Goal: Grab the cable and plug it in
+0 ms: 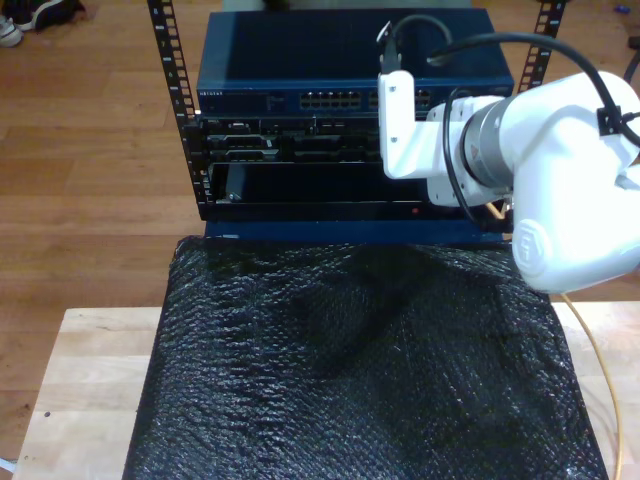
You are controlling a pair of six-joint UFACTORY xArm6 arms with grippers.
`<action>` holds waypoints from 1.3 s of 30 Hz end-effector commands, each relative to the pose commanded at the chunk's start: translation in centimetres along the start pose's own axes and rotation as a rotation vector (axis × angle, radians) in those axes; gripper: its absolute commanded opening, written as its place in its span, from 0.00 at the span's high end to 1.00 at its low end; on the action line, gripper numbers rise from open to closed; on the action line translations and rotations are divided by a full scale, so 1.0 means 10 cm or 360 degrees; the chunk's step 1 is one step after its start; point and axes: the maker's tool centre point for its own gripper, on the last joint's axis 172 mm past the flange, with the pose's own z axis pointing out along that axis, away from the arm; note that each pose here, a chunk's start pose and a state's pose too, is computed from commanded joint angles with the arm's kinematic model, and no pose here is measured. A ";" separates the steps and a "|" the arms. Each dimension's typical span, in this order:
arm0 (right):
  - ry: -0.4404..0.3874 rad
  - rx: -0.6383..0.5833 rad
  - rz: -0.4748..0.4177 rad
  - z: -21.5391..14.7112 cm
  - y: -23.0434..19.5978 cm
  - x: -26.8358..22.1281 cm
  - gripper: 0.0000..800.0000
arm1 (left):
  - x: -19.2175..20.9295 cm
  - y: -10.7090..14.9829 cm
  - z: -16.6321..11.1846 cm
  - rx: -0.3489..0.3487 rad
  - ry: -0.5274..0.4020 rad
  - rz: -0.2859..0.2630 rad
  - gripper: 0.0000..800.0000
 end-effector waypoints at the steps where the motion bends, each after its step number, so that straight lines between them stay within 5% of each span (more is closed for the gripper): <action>1: 0.0004 -0.0022 0.0000 -0.01 0.03 0.01 1.00 | 0.00 0.00 0.00 0.0000 -0.0002 0.0000 0.00; 32: 0.0054 -0.0460 -0.0046 -0.11 0.29 -0.06 1.00 | 0.00 0.00 0.00 0.0000 0.0000 0.0000 0.00; 39: 0.0112 -0.0644 -0.0182 -0.26 0.32 0.09 1.00 | 0.00 0.00 0.00 0.0000 0.0000 0.0000 0.00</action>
